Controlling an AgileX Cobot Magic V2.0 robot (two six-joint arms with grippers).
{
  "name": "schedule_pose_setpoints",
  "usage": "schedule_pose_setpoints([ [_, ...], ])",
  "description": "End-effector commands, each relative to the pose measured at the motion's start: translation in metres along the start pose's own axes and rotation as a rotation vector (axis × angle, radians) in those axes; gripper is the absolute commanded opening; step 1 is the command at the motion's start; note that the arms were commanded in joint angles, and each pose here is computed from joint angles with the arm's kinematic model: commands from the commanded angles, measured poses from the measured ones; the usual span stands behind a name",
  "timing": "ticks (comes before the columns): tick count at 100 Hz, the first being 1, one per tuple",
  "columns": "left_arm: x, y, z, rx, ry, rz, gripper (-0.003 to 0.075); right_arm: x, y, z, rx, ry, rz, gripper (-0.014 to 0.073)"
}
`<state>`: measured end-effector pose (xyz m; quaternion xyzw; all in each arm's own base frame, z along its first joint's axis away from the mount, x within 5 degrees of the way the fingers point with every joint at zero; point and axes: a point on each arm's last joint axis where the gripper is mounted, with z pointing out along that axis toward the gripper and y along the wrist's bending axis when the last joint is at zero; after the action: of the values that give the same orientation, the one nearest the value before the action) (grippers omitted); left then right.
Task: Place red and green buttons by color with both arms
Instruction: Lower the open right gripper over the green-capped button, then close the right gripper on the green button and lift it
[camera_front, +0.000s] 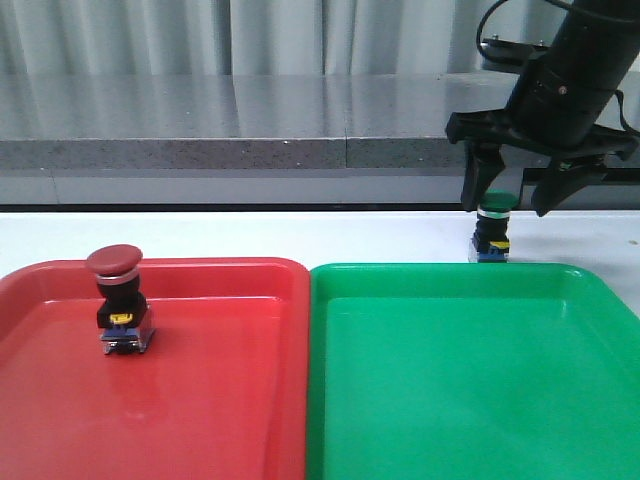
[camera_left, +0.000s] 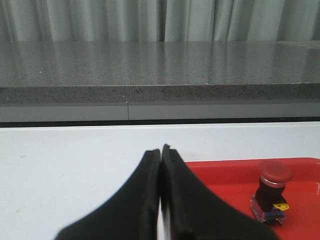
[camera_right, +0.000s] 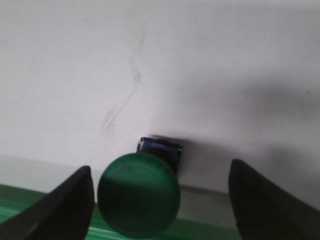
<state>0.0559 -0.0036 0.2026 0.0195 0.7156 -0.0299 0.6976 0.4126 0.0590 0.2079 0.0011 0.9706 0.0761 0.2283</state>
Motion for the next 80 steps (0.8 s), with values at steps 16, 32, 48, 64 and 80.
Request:
schedule_pose_setpoints([
  [16,0.005,0.0,0.0,0.006,-0.072,-0.009,-0.0019,-0.016,0.005,-0.025,-0.016,-0.11,-0.003,0.044],
  [32,0.005,0.0,0.0,0.006,-0.072,-0.009,-0.0019,-0.016,0.005,-0.025,-0.015,-0.11,-0.004,0.0274],
  [48,0.005,0.0,0.0,0.006,-0.072,-0.009,-0.0019,-0.019,0.006,-0.03,-0.018,-0.118,-0.006,0.0269],
  [64,0.005,0.0,0.0,0.006,-0.072,-0.009,-0.0019,-0.028,0.01,-0.056,-0.025,-0.148,-0.019,0.0269],
  [80,0.005,0.0,0.0,0.006,-0.072,-0.009,-0.0019,-0.027,0.013,-0.089,-0.032,-0.159,-0.029,0.0269],
])
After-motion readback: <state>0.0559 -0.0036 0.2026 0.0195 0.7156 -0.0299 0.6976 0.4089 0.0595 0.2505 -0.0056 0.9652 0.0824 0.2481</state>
